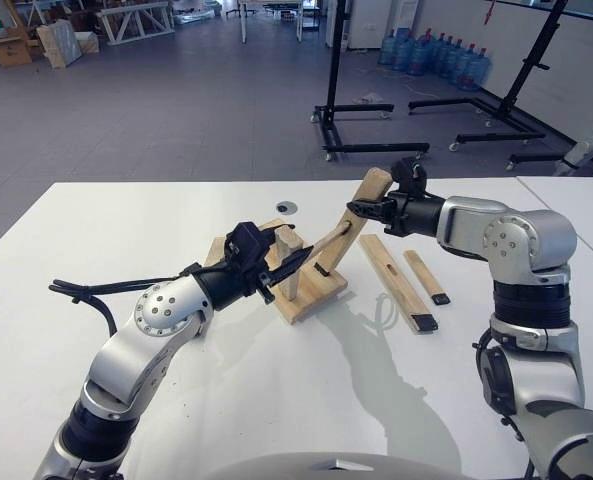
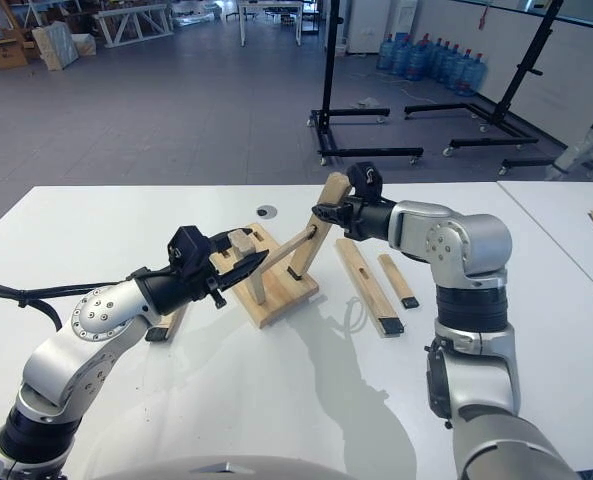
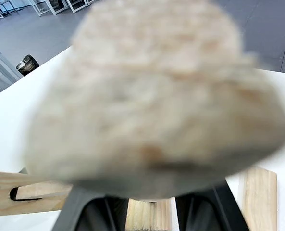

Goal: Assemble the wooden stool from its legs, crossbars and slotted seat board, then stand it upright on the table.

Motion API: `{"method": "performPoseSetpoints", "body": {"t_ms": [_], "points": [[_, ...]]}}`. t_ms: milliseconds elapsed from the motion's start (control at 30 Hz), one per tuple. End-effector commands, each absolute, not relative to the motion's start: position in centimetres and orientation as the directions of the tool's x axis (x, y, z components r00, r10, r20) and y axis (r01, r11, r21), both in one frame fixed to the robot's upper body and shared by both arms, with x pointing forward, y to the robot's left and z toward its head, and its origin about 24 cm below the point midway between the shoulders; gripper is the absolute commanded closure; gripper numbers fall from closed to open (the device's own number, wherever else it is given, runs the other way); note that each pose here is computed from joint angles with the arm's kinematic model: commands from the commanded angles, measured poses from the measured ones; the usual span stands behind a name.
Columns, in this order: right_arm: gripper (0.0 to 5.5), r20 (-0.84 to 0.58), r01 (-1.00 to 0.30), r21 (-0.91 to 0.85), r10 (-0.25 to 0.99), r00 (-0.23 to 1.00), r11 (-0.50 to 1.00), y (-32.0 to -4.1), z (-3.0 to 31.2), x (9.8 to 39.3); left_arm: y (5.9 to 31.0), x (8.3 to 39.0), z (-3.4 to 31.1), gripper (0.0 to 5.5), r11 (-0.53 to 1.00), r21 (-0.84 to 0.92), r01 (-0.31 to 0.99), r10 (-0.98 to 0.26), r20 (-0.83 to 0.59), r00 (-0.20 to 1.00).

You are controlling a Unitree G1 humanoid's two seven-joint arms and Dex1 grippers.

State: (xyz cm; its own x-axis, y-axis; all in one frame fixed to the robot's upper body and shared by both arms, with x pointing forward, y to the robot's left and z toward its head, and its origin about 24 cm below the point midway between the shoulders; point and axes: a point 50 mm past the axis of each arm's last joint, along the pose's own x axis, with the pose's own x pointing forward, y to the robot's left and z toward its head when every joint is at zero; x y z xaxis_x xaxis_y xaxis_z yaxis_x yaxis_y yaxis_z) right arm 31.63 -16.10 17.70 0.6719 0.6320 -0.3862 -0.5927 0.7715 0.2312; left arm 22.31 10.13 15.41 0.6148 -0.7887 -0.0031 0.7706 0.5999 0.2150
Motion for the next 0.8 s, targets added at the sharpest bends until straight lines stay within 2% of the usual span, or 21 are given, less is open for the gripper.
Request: {"method": "performPoseSetpoints", "body": {"t_ms": [33, 233, 400, 533, 633, 733, 800], "points": [[4.50, -0.756, -0.686, 0.277, 0.593, 0.277, 0.673, -13.7, 5.8, 26.2, 9.4, 22.1, 11.9, 3.51, 0.560, 0.120, 0.820, -0.799, -0.183, 0.573], [4.50, -0.754, -0.696, 0.308, 0.612, 0.238, 0.649, -13.0, 4.6, 24.2, 9.4, 22.1, 11.9, 3.51, 0.554, 0.121, 0.824, -0.803, -0.184, 0.567], [4.50, -0.696, -0.660, 0.366, 0.664, 0.273, 0.656, -12.2, 5.9, 24.8, 9.4, 22.2, 12.0, 3.51, 0.547, 0.127, 0.828, -0.806, -0.187, 0.561], [4.50, -0.656, -0.652, 0.393, 0.694, 0.296, 0.649, -11.8, 7.4, 25.6, 9.0, 22.9, 11.4, 3.51, 0.542, 0.280, 0.792, -0.761, -0.237, 0.604], [4.50, -0.669, -0.684, 0.358, 0.686, 0.287, 0.636, -11.7, 7.5, 25.3, 8.2, 23.4, 11.4, 3.51, 0.545, 0.311, 0.779, -0.750, -0.234, 0.618], [4.50, -0.679, -0.693, 0.352, 0.681, 0.273, 0.629, -11.6, 7.2, 24.9, 7.8, 23.7, 11.5, 3.51, 0.555, 0.300, 0.776, -0.748, -0.228, 0.623], [4.50, -0.681, -0.693, 0.358, 0.682, 0.265, 0.626, -11.5, 7.0, 24.6, 8.1, 24.1, 11.8, 3.51, 0.593, 0.224, 0.773, -0.739, -0.230, 0.633]]}}
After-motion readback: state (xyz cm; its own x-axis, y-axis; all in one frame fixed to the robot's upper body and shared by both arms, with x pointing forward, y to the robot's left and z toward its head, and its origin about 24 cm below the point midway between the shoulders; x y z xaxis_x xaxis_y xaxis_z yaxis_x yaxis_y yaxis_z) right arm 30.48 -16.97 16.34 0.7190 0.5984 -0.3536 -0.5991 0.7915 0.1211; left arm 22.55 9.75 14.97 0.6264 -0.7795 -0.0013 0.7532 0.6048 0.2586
